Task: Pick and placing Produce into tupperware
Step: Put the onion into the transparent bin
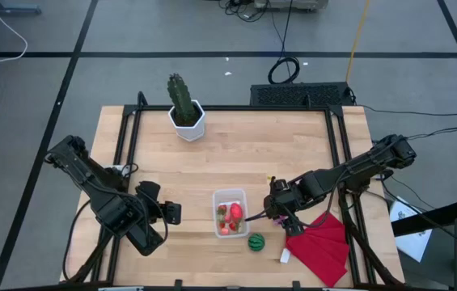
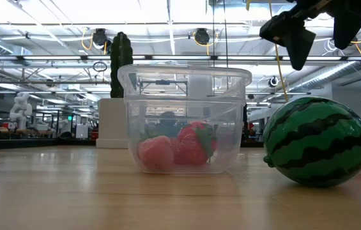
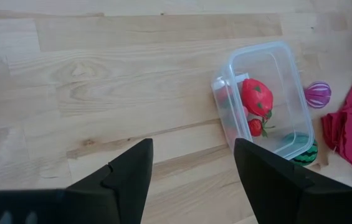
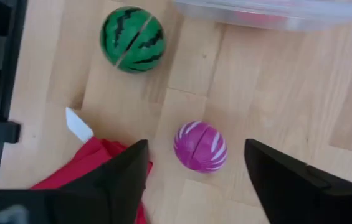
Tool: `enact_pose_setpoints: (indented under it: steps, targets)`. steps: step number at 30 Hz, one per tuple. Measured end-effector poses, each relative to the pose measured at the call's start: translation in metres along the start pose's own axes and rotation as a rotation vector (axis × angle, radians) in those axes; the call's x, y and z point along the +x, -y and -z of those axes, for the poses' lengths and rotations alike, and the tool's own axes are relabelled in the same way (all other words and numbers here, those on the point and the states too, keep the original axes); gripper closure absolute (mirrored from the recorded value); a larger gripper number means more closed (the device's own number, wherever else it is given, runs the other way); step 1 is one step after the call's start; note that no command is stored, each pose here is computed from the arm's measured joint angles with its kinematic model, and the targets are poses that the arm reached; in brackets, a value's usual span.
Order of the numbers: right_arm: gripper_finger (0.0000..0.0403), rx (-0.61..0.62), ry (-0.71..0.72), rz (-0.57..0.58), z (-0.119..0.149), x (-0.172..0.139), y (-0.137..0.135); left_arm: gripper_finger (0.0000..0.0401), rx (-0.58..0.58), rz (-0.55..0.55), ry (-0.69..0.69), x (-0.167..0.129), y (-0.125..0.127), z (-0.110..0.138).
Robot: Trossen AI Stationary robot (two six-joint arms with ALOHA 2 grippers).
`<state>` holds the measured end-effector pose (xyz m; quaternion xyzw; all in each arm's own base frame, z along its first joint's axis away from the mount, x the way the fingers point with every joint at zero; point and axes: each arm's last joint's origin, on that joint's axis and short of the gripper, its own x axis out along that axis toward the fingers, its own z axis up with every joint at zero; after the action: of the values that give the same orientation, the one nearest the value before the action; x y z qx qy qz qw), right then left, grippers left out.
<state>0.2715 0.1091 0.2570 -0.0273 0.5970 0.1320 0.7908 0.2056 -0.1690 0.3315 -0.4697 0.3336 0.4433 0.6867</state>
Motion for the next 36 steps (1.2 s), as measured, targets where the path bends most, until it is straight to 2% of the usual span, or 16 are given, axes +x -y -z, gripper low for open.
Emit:
enact_pose_setpoints:
  steps: [6,9,13,17,21,27,36]
  targets:
    - [0.0087,0.042,0.002,0.009,0.0,0.0,0.0,0.0171,0.026,0.001,-0.001,0.0,0.0,0.0]
    - [0.0074,0.116,0.039,0.073,-0.003,0.0,0.002,0.0171,0.033,0.001,-0.001,0.0,0.0,0.0]
    - [0.0072,0.247,0.063,0.118,-0.003,0.002,0.011,0.0171,0.034,0.001,-0.001,0.0,0.0,0.0]
    - [0.0075,0.375,0.026,0.133,0.008,0.017,0.017,0.0171,0.047,0.0,-0.001,0.0,0.0,0.0]
    - [0.0075,0.457,0.031,0.095,0.017,0.037,0.018,0.0171,0.071,0.0,-0.001,0.0,0.0,0.0]
    - [0.0074,0.491,0.084,0.029,0.019,0.05,0.019,0.0171,0.076,0.0,-0.001,0.0,0.0,0.0]
    - [0.0073,0.541,0.06,0.034,0.03,0.062,0.022,0.0171,0.086,0.0,-0.001,0.0,0.0,0.0]
